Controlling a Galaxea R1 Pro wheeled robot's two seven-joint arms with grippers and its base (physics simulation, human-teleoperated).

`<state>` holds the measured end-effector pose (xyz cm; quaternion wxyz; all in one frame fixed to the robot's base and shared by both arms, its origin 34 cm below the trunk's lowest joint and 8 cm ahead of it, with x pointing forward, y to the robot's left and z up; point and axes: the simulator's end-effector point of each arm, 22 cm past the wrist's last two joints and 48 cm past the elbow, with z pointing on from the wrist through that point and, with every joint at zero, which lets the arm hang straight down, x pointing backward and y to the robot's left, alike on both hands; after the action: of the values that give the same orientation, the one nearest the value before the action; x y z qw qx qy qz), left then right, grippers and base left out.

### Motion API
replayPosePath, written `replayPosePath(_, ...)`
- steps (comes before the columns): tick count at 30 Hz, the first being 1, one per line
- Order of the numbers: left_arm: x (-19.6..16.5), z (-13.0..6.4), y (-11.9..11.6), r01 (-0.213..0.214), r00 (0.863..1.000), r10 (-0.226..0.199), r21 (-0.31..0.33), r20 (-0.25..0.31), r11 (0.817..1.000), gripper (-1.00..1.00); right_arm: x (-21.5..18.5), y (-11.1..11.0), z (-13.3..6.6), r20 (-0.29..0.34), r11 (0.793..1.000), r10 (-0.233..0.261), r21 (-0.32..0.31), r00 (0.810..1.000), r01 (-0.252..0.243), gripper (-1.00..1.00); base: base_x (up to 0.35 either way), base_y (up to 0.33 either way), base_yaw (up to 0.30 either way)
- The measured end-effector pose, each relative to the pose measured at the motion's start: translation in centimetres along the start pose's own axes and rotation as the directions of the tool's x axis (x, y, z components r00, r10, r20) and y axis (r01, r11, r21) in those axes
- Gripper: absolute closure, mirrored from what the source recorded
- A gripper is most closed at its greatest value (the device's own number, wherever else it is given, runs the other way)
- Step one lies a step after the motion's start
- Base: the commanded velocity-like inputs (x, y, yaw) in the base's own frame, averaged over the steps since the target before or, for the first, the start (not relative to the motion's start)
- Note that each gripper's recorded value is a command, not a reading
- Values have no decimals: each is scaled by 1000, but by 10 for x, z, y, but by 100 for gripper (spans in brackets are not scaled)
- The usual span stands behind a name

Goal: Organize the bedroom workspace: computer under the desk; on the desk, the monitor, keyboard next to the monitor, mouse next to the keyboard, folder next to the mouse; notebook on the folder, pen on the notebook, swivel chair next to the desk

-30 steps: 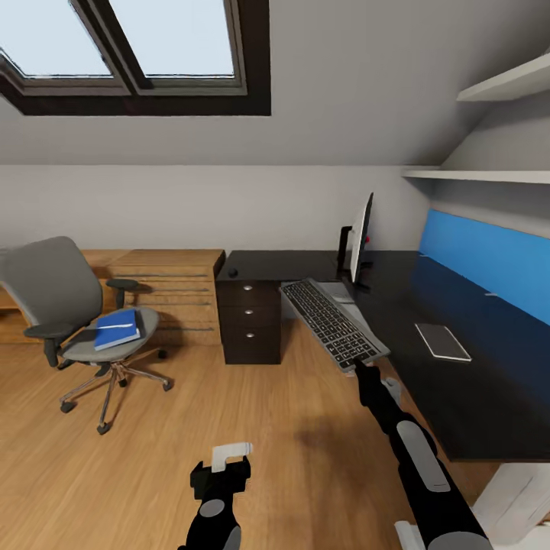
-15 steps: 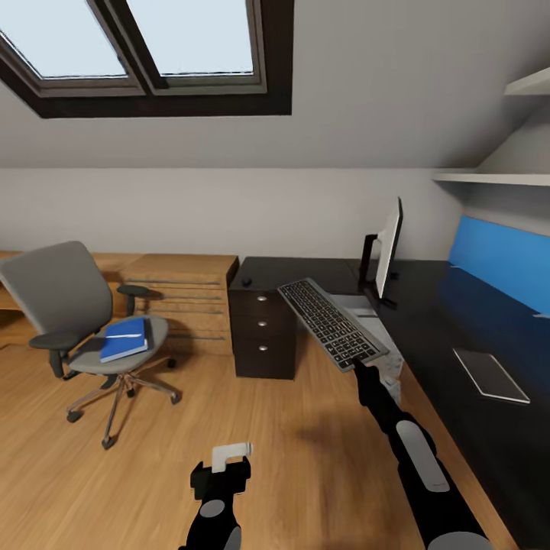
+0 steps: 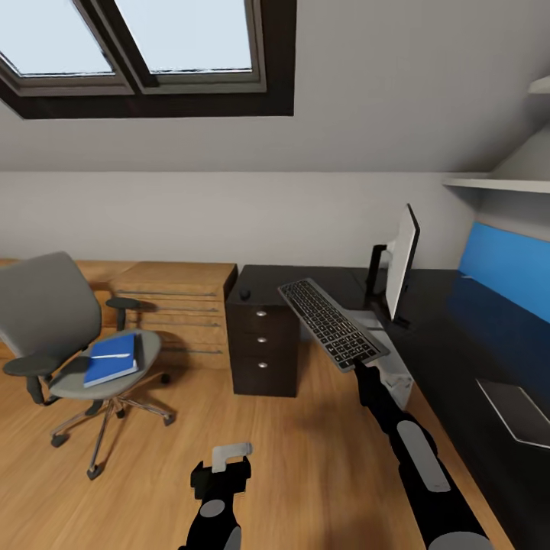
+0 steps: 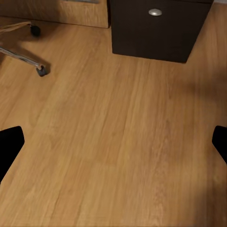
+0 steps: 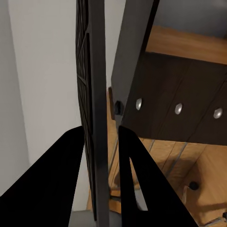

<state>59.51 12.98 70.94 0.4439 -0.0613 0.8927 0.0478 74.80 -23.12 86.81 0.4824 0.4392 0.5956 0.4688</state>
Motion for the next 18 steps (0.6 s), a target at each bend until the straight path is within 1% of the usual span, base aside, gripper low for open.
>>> replayPosePath(10, -14, -10, 1, 1, 1000, -1, 0, -1, 1000, -100, -5, 17, -1, 2, 1000, -4, 0, 1000, 4, 100, 328, 80, 0)
replayPosePath(18, -14, -10, 1, 1, 1000, -1, 0, -1, 1000, -100, -2, 15, -1, 0, 1000, 1, 4, 1000, -1, 100, 328, 83, 0)
